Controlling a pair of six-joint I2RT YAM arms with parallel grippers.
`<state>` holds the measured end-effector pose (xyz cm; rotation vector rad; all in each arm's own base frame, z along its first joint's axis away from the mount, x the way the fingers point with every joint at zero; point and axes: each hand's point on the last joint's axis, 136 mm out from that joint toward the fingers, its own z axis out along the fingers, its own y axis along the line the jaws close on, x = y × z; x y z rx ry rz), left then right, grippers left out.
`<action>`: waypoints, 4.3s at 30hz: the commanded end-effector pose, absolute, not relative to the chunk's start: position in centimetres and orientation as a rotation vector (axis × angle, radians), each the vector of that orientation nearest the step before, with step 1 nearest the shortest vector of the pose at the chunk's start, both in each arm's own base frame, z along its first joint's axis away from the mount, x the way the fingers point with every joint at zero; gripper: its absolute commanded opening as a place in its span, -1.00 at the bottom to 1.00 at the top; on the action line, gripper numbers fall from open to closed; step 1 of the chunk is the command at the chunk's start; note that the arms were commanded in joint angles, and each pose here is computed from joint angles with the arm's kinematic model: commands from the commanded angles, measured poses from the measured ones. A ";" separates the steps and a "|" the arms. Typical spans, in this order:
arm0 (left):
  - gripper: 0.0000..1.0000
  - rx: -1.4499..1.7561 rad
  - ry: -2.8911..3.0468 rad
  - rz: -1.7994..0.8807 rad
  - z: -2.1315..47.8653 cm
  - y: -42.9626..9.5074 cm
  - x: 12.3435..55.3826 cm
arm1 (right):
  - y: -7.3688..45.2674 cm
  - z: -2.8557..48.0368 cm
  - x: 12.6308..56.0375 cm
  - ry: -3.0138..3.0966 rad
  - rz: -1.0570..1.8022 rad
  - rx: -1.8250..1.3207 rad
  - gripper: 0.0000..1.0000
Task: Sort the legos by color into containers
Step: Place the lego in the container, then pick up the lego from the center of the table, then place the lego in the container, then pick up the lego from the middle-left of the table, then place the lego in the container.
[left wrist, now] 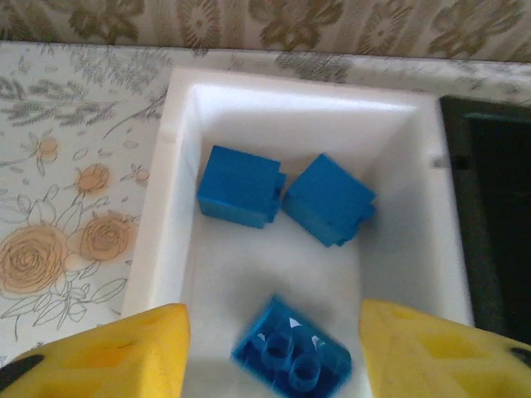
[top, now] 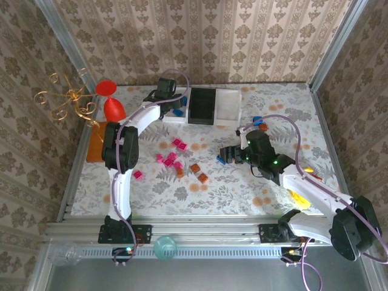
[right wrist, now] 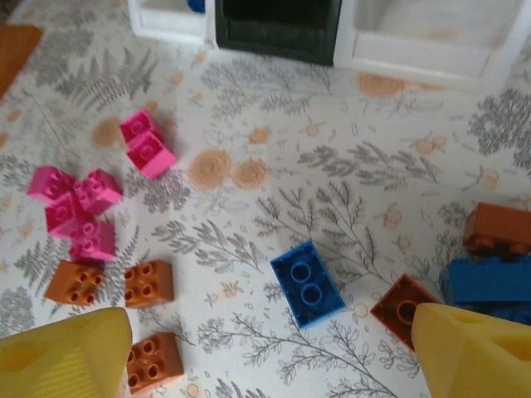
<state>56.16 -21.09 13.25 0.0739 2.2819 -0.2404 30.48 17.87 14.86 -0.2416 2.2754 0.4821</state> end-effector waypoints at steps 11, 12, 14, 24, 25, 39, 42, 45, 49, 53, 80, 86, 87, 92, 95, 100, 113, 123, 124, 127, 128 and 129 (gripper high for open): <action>0.44 0.112 2.114 -0.652 18.9 -21.4 39.7 | 20.3 6.8 33.9 2.536 0.231 -0.400 0.71; 0.45 0.109 2.121 -0.646 18.6 -20.8 38.8 | 20.3 6.2 34.3 2.556 0.205 -0.411 0.68; 0.46 0.098 2.131 -0.634 18.2 -20.0 37.3 | 20.3 5.0 34.8 2.597 0.156 -0.427 0.61; 0.49 0.088 2.167 -0.599 16.6 -18.2 34.3 | 20.1 1.8 33.5 2.706 0.065 -0.490 0.26; 0.49 0.089 2.169 -0.598 16.5 -18.1 34.3 | 20.3 1.7 33.4 2.707 0.065 -0.497 0.20; 0.51 0.066 2.156 -0.589 16.4 -17.6 33.9 | 27.8 9.3 36.6 2.455 0.560 -0.436 -0.34; 0.51 0.038 2.148 -0.603 16.2 -17.3 33.9 | 30.8 13.0 39.7 2.318 0.696 -0.389 -0.35; 0.52 0.025 2.142 -0.608 16.1 -17.0 33.6 | 32.4 14.8 43.6 2.229 0.692 -0.328 -0.36; 0.56 0.025 2.153 -0.582 15.9 -16.1 33.1 | 34.2 16.2 48.5 2.149 0.676 -0.273 -0.35; 0.58 0.032 2.166 -0.574 15.7 -15.6 32.5 | 35.9 16.1 53.5 2.114 0.654 -0.224 -0.33; 0.51 0.047 2.484 -0.407 8.7 -13.9 30.0 | 25.4 21.8 40.2 2.104 0.493 -0.379 0.62; 0.27 -0.011 2.555 -0.252 6.0 -12.9 32.5 | 22.1 20.5 35.7 2.144 0.484 -0.342 0.65; 0.23 -0.013 2.566 -0.239 5.6 -12.9 32.7 | 21.8 20.3 35.2 2.151 0.482 -0.343 0.65; 0.06 -0.007 2.604 -0.206 4.0 -12.9 33.0 | 20.2 19.5 33.2 2.161 0.462 -0.334 0.66; -0.05 -0.002 2.610 -0.240 3.6 -13.4 32.9 | 19.8 19.3 32.5 2.164 0.468 -0.325 0.67; -0.25 -0.004 2.601 -0.237 3.1 -13.8 33.2 | 19.0 18.9 31.6 2.167 0.460 -0.309 0.67; -0.50 0.115 2.172 -0.277 16.0 -19.2 36.3 | 16.9 18.7 30.7 2.131 0.410 -0.226 0.70; -0.48 0.297 2.095 -0.268 17.9 -28.2 46.8 | 16.3 18.6 30.8 2.133 0.374 -0.196 0.72; -0.48 0.312 2.100 -0.262 17.5 -28.9 47.8 | 16.1 18.5 30.7 2.138 0.371 -0.192 0.72; -0.46 0.337 2.109 -0.242 16.5 -30.7 51.1 | 15.6 18.3 30.0 2.146 0.365 -0.178 0.72; -0.45 0.342 2.108 -0.239 16.4 -31.3 52.1 | 15.4 18.3 29.8 2.143 0.366 -0.176 0.72; -0.45 0.348 2.116 -0.232 15.7 -31.8 53.2 | 15.2 18.3 29.5 2.144 0.364 -0.174 0.73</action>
